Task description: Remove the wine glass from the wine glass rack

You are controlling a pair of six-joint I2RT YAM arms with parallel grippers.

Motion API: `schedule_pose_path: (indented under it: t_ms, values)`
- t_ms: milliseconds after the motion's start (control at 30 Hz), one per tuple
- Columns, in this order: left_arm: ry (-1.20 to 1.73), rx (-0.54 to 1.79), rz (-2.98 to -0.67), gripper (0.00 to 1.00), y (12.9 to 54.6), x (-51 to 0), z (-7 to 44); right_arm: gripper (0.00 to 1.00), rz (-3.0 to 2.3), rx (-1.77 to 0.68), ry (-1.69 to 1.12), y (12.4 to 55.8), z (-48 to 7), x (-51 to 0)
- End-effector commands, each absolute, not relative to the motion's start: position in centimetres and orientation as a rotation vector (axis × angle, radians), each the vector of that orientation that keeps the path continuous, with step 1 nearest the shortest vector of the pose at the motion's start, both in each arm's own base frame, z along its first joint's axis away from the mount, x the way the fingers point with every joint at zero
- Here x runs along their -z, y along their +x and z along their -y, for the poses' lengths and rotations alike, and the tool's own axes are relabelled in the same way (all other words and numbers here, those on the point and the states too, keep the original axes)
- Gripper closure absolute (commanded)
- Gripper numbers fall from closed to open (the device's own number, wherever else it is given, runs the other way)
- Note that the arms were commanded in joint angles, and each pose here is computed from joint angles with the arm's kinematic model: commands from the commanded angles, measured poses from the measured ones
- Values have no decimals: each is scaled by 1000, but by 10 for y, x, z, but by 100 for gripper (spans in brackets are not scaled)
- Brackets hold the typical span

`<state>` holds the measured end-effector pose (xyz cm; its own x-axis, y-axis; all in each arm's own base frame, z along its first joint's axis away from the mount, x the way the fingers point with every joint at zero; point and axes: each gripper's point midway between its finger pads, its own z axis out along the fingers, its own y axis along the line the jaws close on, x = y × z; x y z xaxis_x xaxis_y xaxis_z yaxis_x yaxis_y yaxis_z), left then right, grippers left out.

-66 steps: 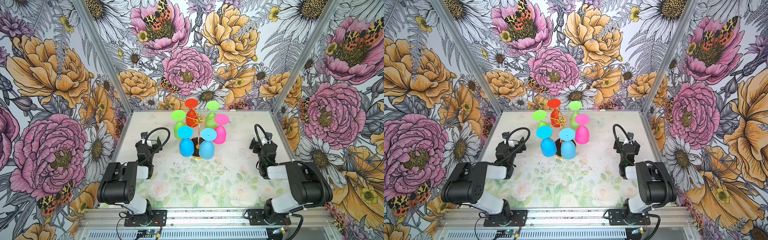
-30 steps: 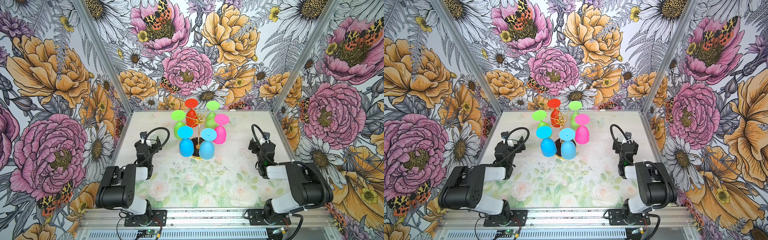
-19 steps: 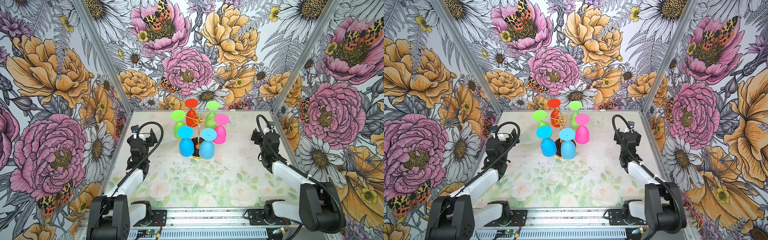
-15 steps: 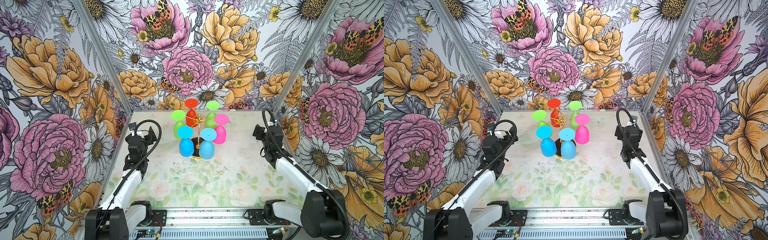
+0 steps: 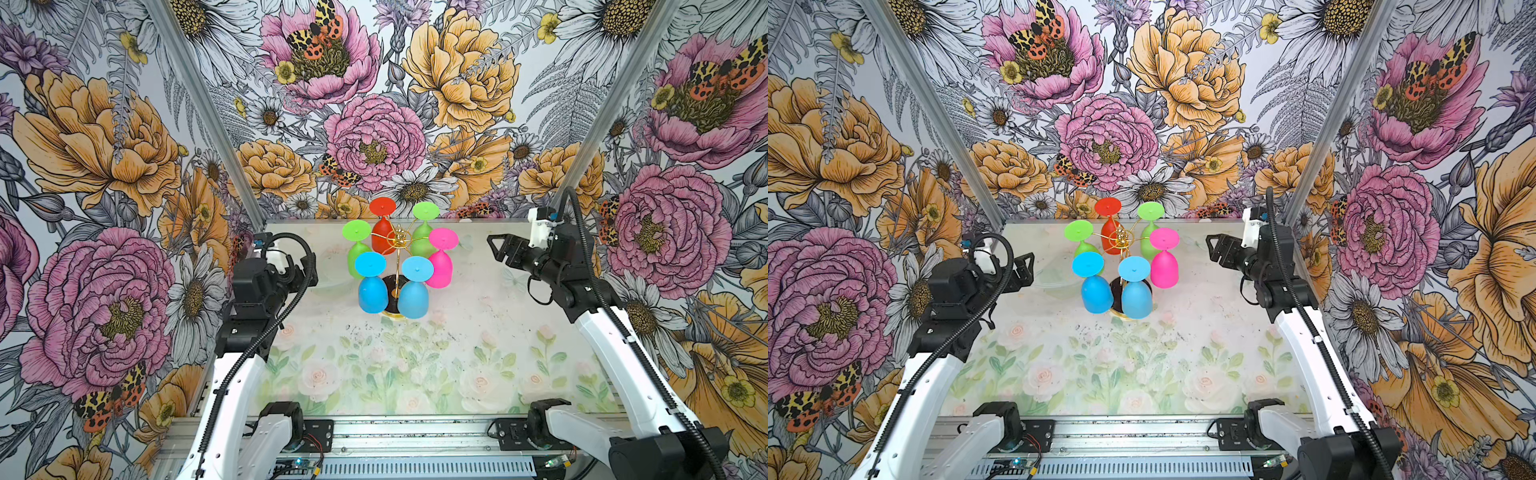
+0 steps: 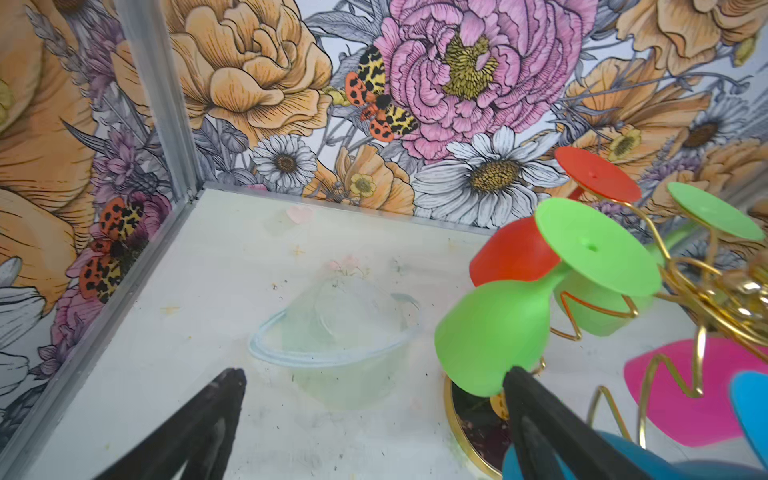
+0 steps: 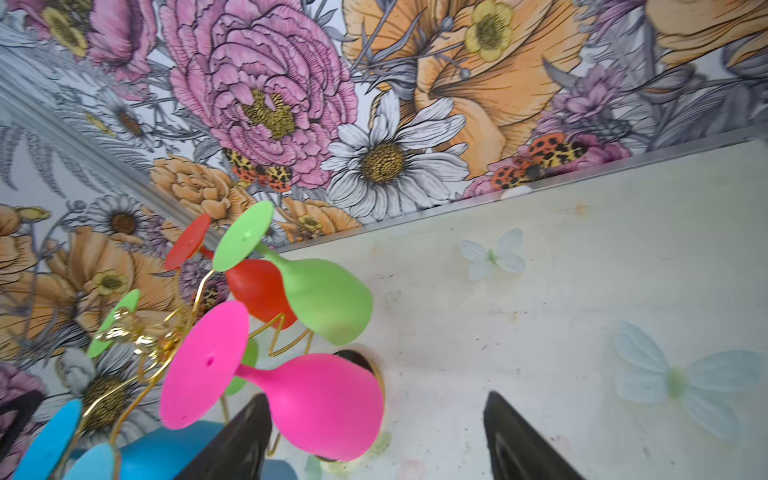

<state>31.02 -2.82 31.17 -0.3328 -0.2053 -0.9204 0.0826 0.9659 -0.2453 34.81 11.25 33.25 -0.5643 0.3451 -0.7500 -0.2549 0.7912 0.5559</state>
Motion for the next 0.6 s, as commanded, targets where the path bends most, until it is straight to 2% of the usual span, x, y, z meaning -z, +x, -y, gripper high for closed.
schedule_pose_path:
  t_ms: [0,233,567]
  values:
    - [18,466,-1922,1,286,-311,58,22,-2072,-1124,-51,317,-161,-348]
    - [96,564,-1870,1,270,-330,75,26,-2110,-1332,-198,293,-211,-357]
    - [163,615,-1868,1,262,-325,86,39,-2213,-1422,-272,280,-254,-336]
